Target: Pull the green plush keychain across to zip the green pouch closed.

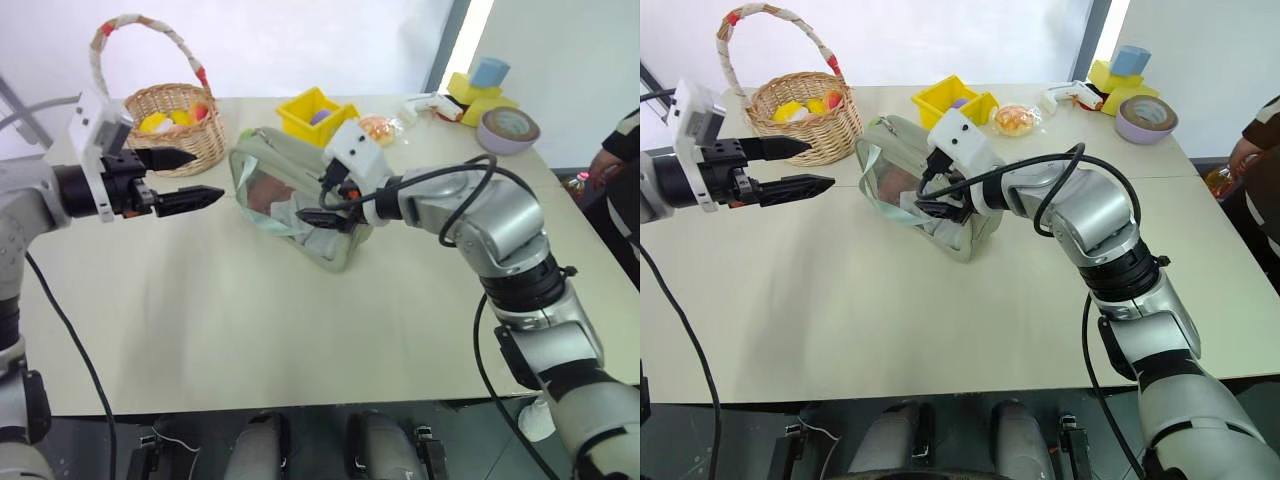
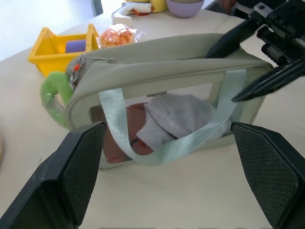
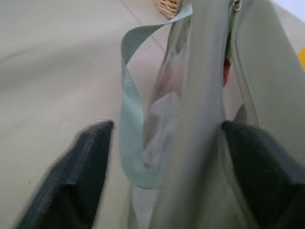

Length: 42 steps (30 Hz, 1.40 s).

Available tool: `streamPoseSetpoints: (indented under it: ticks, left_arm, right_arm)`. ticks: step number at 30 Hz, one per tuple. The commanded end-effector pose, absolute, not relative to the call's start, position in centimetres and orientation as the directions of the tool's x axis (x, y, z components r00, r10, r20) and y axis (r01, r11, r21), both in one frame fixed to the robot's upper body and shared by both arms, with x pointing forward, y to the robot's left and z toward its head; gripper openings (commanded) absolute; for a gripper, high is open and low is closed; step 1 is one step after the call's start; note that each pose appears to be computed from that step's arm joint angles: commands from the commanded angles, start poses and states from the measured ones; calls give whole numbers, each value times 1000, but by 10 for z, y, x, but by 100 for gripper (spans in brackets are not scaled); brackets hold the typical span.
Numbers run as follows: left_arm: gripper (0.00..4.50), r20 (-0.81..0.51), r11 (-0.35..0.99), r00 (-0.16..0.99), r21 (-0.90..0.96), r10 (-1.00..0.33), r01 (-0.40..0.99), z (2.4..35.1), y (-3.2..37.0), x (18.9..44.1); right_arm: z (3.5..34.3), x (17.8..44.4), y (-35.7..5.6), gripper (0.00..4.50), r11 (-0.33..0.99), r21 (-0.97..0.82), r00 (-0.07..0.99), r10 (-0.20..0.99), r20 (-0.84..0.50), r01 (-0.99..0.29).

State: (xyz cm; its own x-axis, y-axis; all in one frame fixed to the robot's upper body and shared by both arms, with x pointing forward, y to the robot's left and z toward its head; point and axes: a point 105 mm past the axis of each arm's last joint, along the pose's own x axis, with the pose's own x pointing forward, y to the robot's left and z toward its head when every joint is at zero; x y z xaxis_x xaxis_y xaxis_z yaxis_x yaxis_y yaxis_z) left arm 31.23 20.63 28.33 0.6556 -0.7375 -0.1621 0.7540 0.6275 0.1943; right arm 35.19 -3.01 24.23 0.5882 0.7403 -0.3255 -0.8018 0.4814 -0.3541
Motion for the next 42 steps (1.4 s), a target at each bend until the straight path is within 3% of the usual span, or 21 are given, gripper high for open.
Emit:
streamPoseSetpoints:
  ticks: [1, 4, 7, 13, 21, 24, 29, 33, 38, 42]
  left_arm:
    - [450, -113, 639, 673, 236, -731, 733, 297, 207, 306]
    - [450, -107, 651, 687, 243, -719, 719, 299, 211, 306]
    - [450, -88, 677, 711, 244, -698, 694, 305, 221, 308]
    - [450, -102, 665, 709, 275, -698, 695, 315, 227, 309]
    - [450, -118, 637, 682, 273, -721, 721, 308, 217, 309]
    - [450, -102, 654, 696, 267, -711, 708, 311, 221, 310]
    - [450, -114, 665, 708, 268, -696, 697, 313, 230, 310]
    - [450, -156, 729, 775, 270, -612, 629, 314, 268, 306]
    - [450, -258, 751, 789, 247, -558, 612, 301, 302, 291]
    - [450, -324, 741, 755, 193, -570, 643, 278, 303, 280]
  right_arm:
    - [259, 353, -27, 163, 458, -426, 591, 763, -261, -780]
    - [271, 345, -19, 7, 356, -519, 523, 825, -216, -777]
    - [283, 332, -16, 7, 233, -624, 414, 896, -161, -746]
    - [261, 334, -29, 7, 59, -664, 302, 918, -257, -746]
    - [236, 332, -28, 7, -8, -650, 240, 926, -291, -760]
    - [238, 330, -29, 105, 4, -627, 238, 927, -289, -779]
    - [259, 316, -37, 346, 33, -579, 226, 937, -265, -814]
    - [274, 311, -58, 346, 84, -559, 268, 929, -256, -825]
    - [258, 309, -67, 346, 94, -528, 285, 913, -294, -844]
    - [241, 310, -56, 346, 96, -487, 262, 922, -286, -868]
